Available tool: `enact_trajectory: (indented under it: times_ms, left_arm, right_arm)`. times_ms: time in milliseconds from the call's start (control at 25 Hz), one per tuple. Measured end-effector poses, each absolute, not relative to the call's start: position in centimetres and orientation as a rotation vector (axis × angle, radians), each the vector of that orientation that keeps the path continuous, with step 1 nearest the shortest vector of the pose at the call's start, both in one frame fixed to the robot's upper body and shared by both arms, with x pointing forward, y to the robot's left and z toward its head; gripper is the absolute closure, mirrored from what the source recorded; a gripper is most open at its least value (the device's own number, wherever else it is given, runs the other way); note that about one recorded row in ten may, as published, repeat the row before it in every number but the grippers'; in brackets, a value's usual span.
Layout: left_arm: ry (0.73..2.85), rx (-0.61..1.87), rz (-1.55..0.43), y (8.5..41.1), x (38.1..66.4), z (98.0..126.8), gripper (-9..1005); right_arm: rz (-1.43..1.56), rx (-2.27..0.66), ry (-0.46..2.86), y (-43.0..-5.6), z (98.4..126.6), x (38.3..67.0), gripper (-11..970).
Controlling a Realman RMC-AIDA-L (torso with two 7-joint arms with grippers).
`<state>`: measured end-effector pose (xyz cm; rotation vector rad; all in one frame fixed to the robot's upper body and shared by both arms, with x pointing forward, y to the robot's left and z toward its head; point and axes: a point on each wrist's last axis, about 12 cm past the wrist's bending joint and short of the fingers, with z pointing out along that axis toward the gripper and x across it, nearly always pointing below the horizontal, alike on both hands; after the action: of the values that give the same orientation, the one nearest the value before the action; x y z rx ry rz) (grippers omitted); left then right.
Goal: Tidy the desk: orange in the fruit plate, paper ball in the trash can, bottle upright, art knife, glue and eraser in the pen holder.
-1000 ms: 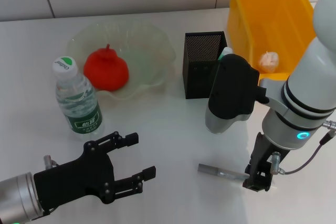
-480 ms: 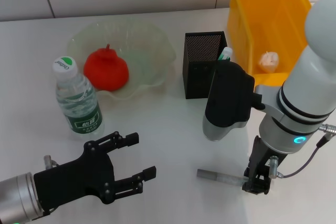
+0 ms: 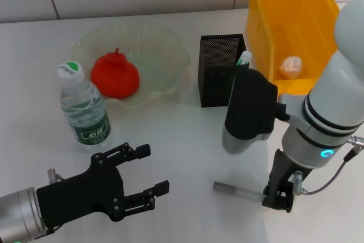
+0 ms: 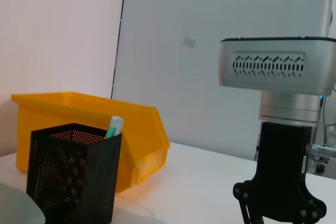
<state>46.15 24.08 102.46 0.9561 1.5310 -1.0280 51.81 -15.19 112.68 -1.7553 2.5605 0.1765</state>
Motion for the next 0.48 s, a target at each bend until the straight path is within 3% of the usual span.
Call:
enact_trajectory:
  times_ms: [480]
  left_arm:
    - [1.532, 0.948, -1.037, 24.0, 46.2, 102.6, 203]
  right_arm:
    - [0.264, -1.476, 2.420, -20.1, 120.5, 54.1, 820]
